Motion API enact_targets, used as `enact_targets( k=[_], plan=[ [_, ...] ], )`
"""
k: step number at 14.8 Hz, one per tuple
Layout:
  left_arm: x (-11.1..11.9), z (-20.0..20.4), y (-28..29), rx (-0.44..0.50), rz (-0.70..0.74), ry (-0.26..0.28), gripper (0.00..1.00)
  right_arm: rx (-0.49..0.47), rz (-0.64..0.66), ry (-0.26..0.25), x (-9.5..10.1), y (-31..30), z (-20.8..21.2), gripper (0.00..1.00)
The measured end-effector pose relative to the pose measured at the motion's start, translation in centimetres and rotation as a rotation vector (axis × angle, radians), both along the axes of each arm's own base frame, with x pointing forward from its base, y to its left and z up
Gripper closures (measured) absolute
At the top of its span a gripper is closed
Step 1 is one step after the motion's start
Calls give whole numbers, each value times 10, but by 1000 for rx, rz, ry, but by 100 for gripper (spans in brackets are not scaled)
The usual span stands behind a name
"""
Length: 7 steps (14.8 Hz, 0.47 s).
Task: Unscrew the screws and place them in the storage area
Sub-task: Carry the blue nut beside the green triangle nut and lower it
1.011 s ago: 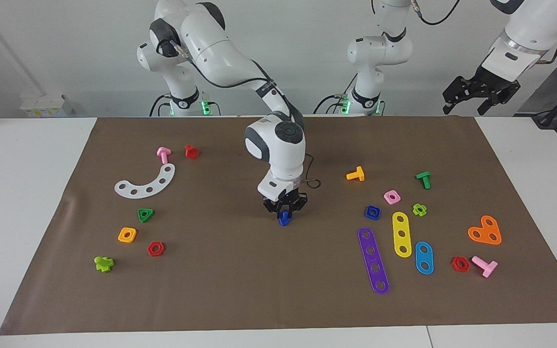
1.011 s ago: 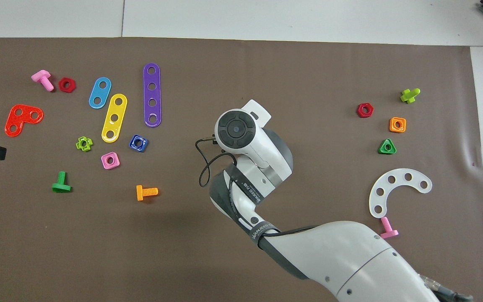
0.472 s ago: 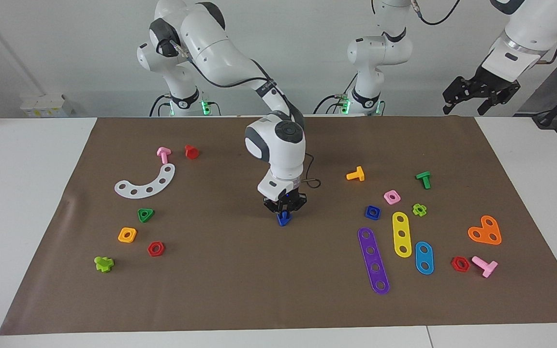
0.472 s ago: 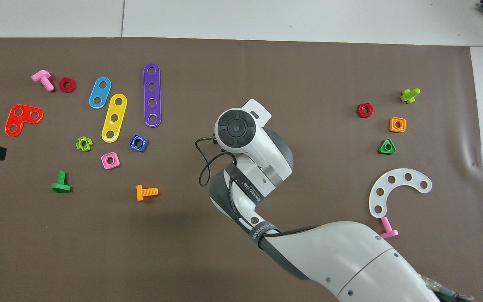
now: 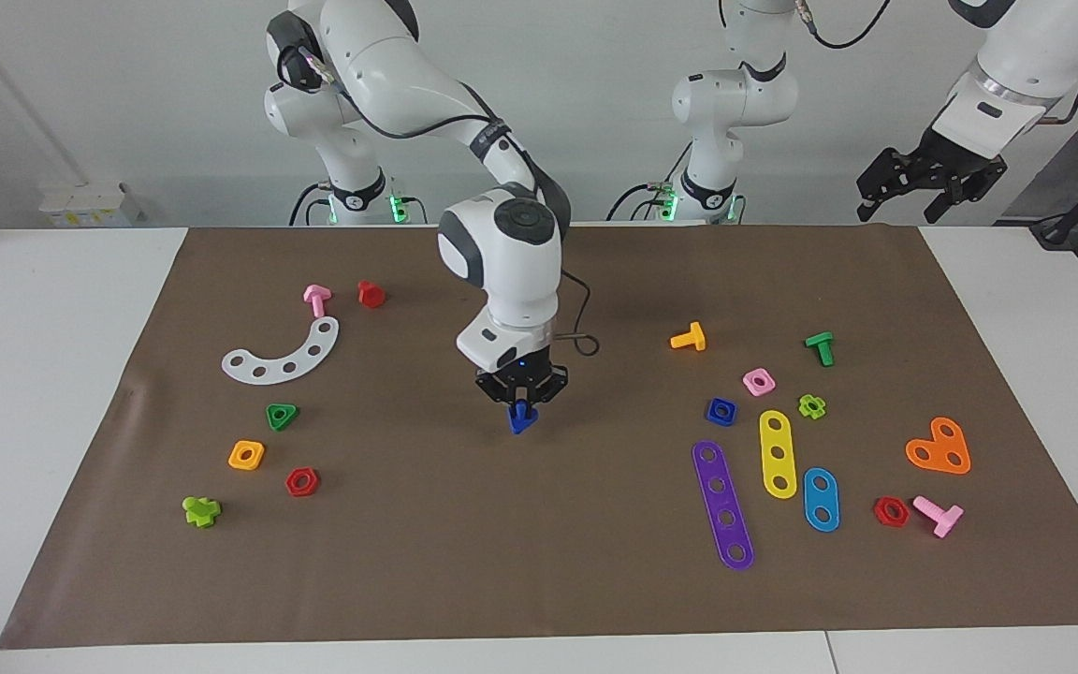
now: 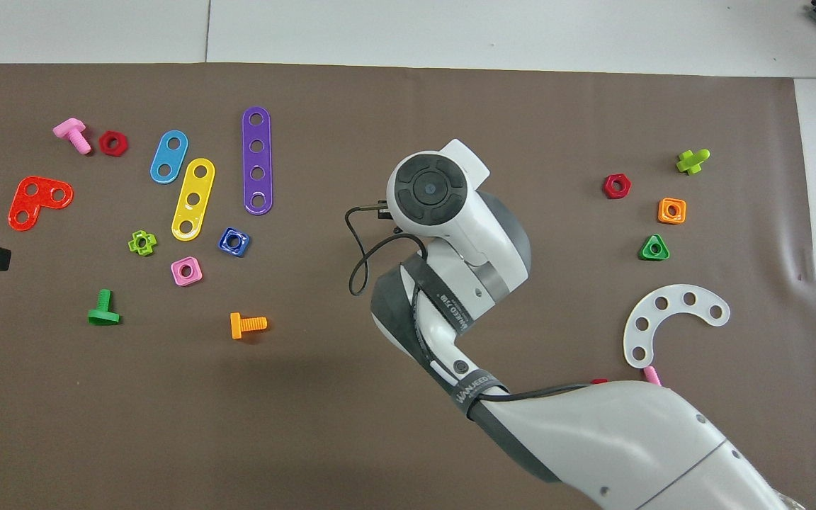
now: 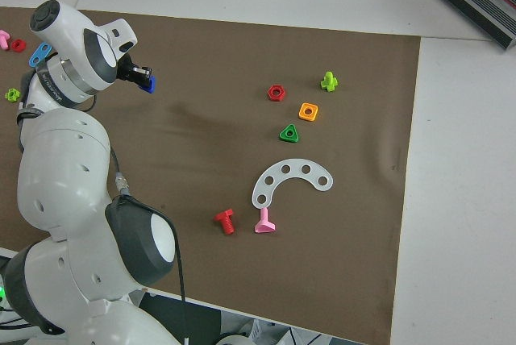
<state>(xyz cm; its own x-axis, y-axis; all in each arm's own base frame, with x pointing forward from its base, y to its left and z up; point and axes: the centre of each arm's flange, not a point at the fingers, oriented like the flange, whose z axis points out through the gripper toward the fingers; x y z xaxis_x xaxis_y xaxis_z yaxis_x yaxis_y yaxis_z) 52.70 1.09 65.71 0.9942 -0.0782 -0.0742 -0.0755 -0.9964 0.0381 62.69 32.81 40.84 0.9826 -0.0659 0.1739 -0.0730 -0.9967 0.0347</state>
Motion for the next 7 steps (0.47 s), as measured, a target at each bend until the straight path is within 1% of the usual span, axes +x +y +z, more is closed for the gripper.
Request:
enact_targets(
  k=[2,4,6,7],
  plan=[
    [0,0,0,0,0,0,0,-15,-7,3,2,-42,24,80],
    [0,0,0,0,0,0,0,-32,-14,10,1,-94,37,80],
    [0,0,0,0,0,0,0,-49,-23,27,-2,-144,37,80],
    [0,0,0,0,0,0,0,-50,-28,26,-3,-165,33,80]
  ],
)
